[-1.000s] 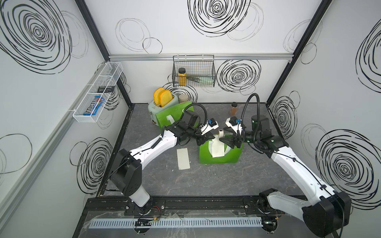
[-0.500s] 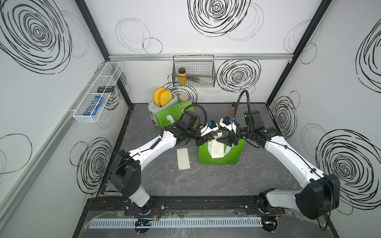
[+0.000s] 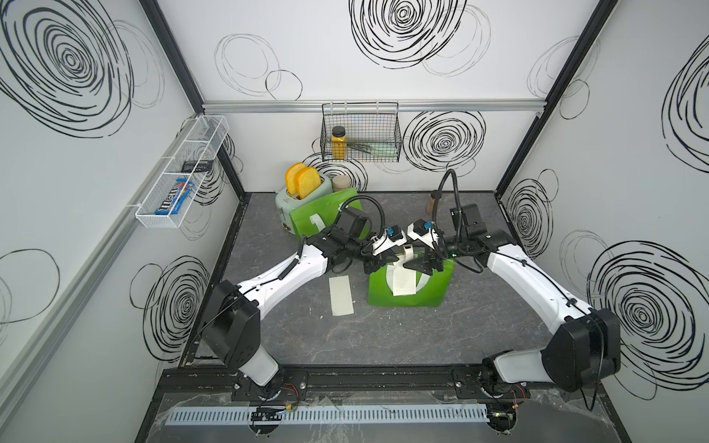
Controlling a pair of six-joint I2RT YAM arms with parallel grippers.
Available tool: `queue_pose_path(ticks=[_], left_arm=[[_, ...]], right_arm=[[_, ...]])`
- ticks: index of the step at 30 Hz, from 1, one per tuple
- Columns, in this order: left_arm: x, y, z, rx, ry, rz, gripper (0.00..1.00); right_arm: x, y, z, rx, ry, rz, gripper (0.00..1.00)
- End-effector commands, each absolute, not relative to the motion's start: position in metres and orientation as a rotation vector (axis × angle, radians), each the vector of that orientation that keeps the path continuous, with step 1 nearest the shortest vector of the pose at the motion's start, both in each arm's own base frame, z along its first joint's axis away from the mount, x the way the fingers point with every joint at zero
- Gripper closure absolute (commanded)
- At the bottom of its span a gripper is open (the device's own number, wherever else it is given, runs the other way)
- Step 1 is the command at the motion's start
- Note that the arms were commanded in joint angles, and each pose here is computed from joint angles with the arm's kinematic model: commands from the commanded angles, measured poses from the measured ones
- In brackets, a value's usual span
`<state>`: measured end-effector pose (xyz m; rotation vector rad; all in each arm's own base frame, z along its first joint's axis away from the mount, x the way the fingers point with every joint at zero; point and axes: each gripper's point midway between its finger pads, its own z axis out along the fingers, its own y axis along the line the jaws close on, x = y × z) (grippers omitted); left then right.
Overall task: Staple the receipts to the bags
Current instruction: Staple the receipt to the takeout bag.
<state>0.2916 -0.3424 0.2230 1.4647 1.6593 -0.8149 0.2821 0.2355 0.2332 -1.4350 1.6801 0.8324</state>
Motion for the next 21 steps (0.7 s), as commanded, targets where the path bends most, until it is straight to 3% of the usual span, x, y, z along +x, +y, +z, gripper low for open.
queue_pose_path(ticks=[1, 4, 8, 13, 14, 15, 16, 18, 20, 21], left_arm=[[0.279, -0.343, 0.225, 1.504, 1.627, -0.818, 1.0], [0.279, -0.342, 0.224, 1.503, 1.63, -0.813, 1.0], [0.28, -0.342, 0.225, 1.499, 1.632, -0.805, 1.0], [0.282, -0.342, 0.227, 1.485, 1.636, -0.798, 1.0], [0.283, -0.342, 0.227, 1.479, 1.639, -0.8, 1.0], [0.283, -0.342, 0.228, 1.472, 1.639, -0.803, 1.0], [0.284, -0.343, 0.23, 1.459, 1.639, -0.803, 1.0], [0.286, -0.343, 0.233, 1.435, 1.637, -0.81, 1.0], [0.29, -0.343, 0.236, 1.402, 1.643, -0.81, 1.0], [0.293, -0.343, 0.238, 1.376, 1.651, -0.808, 1.0]], right_arm=[[0.273, 0.241, 0.233, -1.48, 1.661, 0.889, 0.31], [0.269, 0.242, 0.223, -1.502, 1.682, 0.89, 0.37], [0.266, 0.239, 0.215, -1.493, 1.71, 0.878, 0.96], [0.264, 0.234, 0.216, -1.459, 1.708, 0.874, 1.0], [0.266, 0.234, 0.22, -1.443, 1.701, 0.867, 0.92], [0.271, 0.234, 0.224, -1.407, 1.71, 0.852, 0.54], [0.277, 0.232, 0.23, -1.37, 1.715, 0.826, 0.44], [0.285, 0.227, 0.249, -1.305, 1.694, 0.783, 0.4], [0.298, 0.22, 0.268, -1.184, 1.7, 0.716, 0.23], [0.301, 0.216, 0.279, -1.128, 1.693, 0.691, 0.22]])
